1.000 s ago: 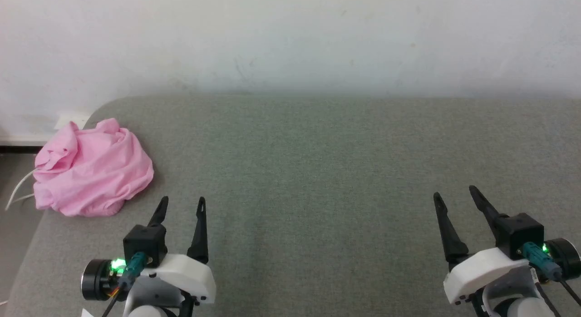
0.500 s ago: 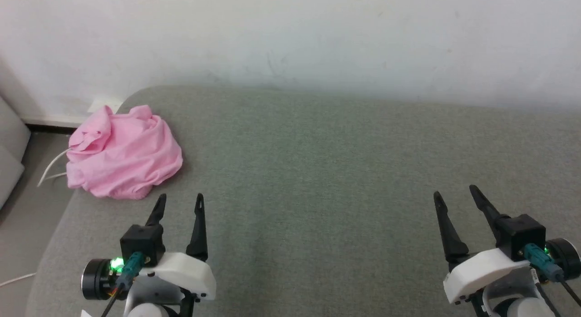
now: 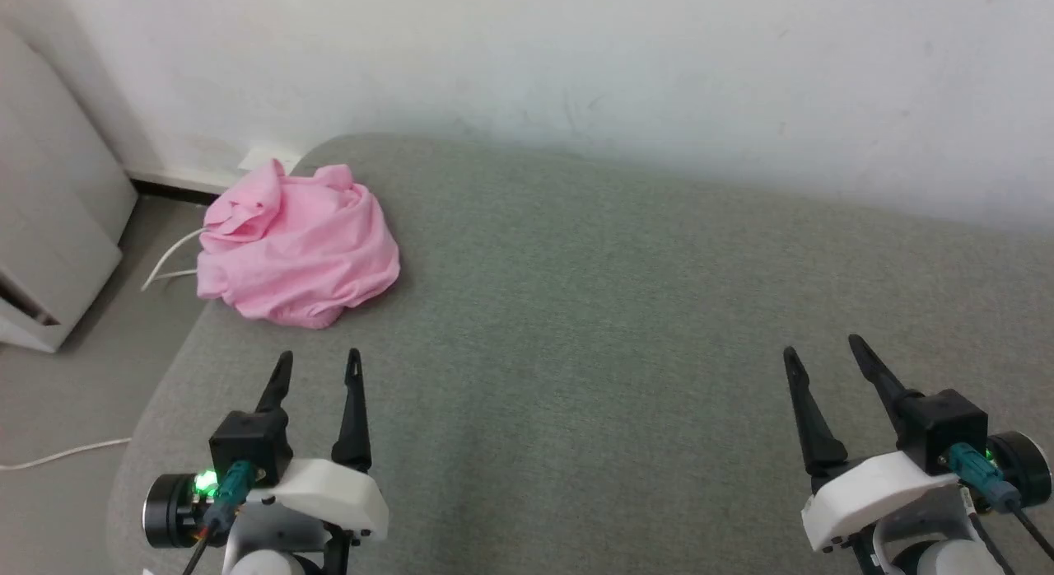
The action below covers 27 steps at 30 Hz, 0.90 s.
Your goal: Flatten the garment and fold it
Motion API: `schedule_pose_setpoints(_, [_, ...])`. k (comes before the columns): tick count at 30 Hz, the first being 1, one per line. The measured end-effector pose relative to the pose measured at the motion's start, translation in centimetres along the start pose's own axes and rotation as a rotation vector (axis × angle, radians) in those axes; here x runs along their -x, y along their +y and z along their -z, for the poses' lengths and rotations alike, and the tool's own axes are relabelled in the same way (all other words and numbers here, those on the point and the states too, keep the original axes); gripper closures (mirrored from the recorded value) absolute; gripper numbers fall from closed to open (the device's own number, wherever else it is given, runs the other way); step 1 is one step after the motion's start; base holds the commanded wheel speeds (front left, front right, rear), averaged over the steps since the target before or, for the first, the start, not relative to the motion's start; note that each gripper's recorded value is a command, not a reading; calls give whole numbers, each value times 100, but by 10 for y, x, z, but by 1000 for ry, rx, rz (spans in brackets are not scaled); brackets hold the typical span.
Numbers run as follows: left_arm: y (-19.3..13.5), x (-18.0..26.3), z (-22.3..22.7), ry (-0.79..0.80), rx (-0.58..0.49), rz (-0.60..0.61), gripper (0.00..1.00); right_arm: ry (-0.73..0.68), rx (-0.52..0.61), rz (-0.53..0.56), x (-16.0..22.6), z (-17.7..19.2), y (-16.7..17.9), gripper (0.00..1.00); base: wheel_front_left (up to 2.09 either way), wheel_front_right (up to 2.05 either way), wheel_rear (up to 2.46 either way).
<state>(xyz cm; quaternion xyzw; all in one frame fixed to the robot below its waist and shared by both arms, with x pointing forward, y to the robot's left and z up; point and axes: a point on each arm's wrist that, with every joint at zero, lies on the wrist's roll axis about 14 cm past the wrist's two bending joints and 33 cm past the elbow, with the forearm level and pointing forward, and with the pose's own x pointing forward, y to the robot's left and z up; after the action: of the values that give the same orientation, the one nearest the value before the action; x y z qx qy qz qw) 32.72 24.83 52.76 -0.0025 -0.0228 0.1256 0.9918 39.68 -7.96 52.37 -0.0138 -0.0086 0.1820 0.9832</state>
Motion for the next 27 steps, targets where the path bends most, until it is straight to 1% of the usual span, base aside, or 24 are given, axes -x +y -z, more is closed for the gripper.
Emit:
schedule_pose_setpoints(8, [19,9,-1,-8,10,-69,0,-12,-1,-52,-12,-3,16,0,-10,-10,-10])
schedule_pose_setpoints(27, [53,29,-2,-34,24,-198,0,-25,-8,-153,-30,-4,49,0,-1,-1,-1])
